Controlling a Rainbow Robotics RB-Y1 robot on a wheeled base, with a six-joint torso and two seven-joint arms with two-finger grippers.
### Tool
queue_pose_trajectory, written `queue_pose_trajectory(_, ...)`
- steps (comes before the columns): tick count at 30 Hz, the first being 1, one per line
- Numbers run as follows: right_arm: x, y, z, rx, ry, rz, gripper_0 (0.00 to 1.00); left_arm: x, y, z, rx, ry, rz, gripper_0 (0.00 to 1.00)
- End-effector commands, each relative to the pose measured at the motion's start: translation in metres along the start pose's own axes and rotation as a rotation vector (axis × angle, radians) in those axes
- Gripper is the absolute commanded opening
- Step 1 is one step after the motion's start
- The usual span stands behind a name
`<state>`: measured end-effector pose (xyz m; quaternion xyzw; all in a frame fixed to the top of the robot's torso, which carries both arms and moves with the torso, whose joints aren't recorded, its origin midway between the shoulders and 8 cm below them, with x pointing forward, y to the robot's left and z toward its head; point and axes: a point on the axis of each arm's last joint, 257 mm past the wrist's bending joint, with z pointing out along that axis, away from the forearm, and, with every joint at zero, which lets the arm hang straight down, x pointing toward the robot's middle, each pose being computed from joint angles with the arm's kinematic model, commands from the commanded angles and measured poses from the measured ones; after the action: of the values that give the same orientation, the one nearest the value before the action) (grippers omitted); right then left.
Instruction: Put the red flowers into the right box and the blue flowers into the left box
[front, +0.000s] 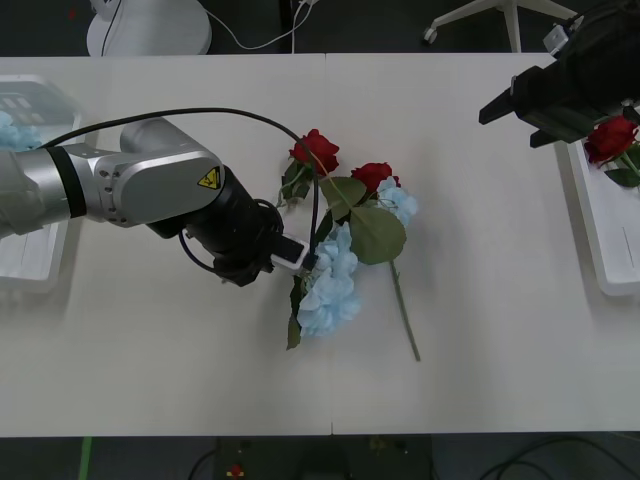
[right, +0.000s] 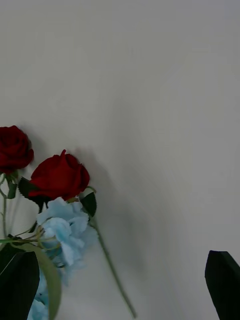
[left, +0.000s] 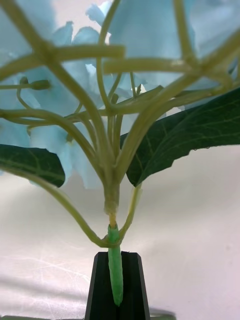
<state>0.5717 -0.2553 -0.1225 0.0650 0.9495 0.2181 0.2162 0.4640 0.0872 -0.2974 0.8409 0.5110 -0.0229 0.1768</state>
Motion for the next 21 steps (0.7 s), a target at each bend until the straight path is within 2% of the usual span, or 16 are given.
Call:
queue_pose_trajectory(1, 0.004, 0.028, -0.019, -0.038, 0.041, 0.244, 0.96, 0.011, 0.019, -0.059, -0.091, -0.064, -0.150, 0.00)
queue_pose_trajectory(7, 0.032, 0.051, -0.023, -0.059, 0.171, 0.683, 0.96, 0.051, 0.026, -0.132, -0.176, -0.148, -0.413, 0.00)
queue_pose_trajectory(8, 0.032, 0.051, -0.023, -0.059, 0.171, 0.683, 0.96, 0.051, 0.026, -0.132, -0.176, -0.148, -0.413, 0.00)
queue_pose_trajectory(9, 0.040, 0.061, -0.024, -0.061, 0.216, 0.829, 0.96, 0.074, 0.029, -0.156, -0.223, -0.170, -0.534, 0.00)
queue_pose_trajectory(11, 0.046, 0.069, -0.024, -0.061, 0.247, 0.929, 0.96, 0.094, 0.029, -0.171, -0.257, -0.177, -0.633, 0.00)
queue_pose_trajectory(15, 0.056, 0.095, -0.021, -0.077, 0.318, 1.161, 0.96, 0.166, 0.030, -0.213, -0.356, -0.181, -0.912, 0.00)
queue_pose_trajectory(21, 0.078, 0.126, -0.006, -0.071, 0.405, 1.320, 0.96, 0.267, 0.026, -0.270, -0.527, -0.169, -1.188, 0.00)
